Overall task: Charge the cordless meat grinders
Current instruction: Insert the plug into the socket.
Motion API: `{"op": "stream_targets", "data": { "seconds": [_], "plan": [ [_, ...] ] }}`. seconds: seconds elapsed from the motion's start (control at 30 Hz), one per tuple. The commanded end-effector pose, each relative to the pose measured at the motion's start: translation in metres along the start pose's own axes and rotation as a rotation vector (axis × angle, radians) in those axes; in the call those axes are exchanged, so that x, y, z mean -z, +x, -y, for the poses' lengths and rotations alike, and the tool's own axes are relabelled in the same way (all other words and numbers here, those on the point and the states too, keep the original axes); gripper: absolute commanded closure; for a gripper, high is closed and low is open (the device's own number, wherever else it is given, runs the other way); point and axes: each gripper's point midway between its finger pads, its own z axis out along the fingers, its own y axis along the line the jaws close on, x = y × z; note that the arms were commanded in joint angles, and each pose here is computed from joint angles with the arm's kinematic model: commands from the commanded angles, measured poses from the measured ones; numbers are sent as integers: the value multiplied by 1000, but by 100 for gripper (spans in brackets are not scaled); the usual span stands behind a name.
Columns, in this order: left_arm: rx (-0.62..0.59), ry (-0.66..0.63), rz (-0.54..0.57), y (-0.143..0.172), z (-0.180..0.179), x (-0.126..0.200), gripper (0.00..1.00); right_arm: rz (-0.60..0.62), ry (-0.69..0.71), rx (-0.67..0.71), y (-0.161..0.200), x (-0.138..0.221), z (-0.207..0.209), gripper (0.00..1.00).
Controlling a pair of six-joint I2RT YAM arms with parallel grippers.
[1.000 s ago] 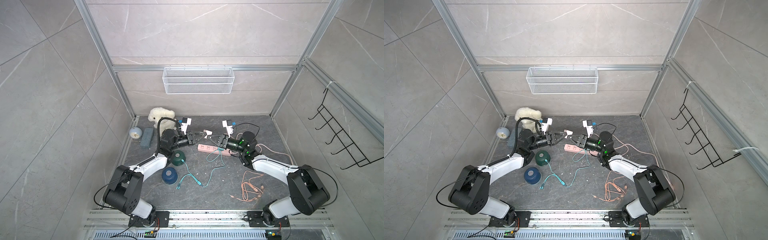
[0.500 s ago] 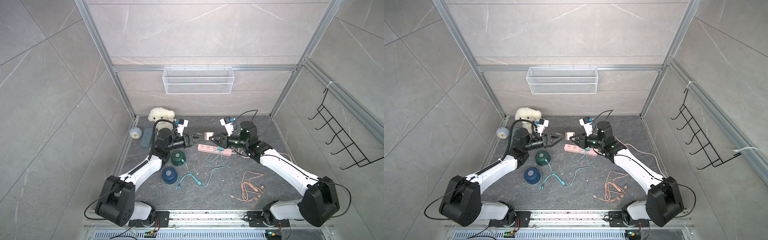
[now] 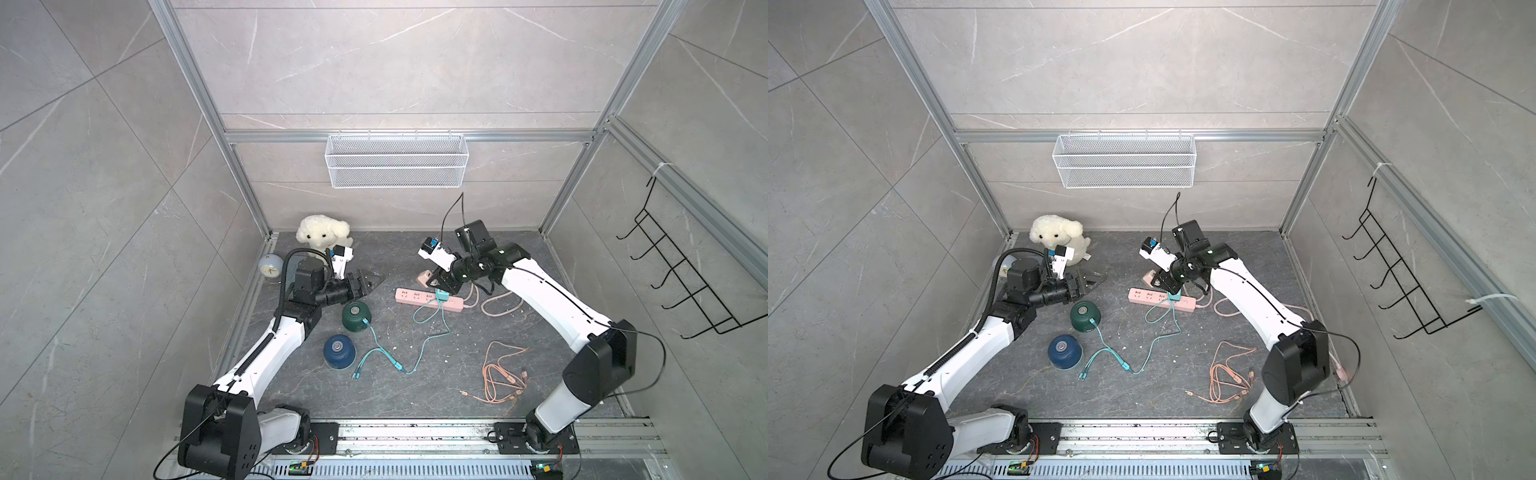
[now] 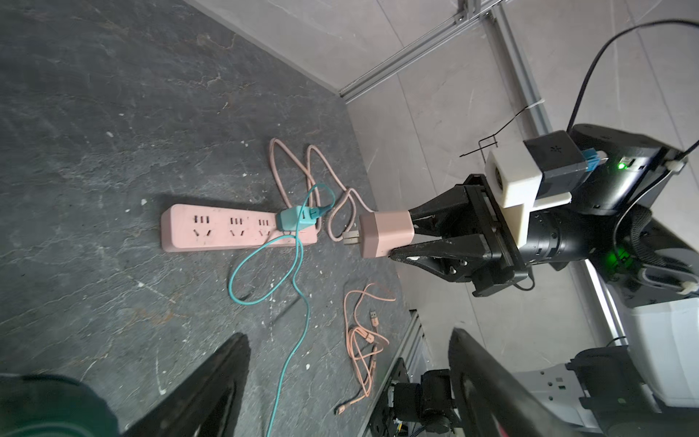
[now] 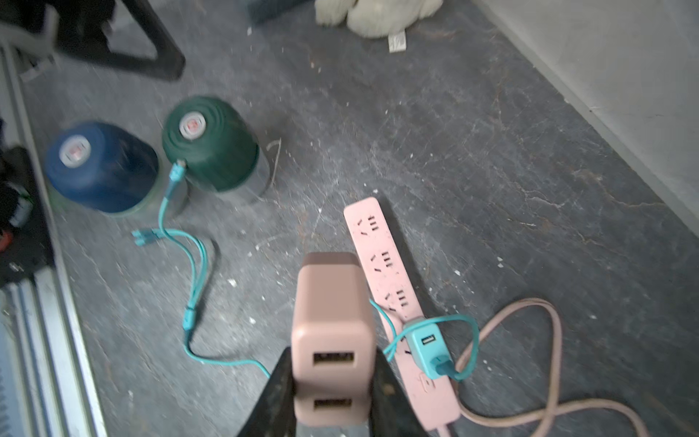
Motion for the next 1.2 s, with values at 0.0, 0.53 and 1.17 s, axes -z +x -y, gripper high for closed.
{"op": "stream_targets", "data": {
  "seconds": [0.0, 0.53, 1.17],
  "plan": [
    [-67, -33, 13, -7, 3, 8, 15, -186, -3, 196, 21, -7, 3, 86],
    [-32, -103, -3, -9, -29, 7, 15, -511, -49, 391, 31, -84, 35, 88],
    [9, -172, 37, -18, -53, 28, 15, -579, -78, 395, 47, -129, 53, 88]
  ]
}}
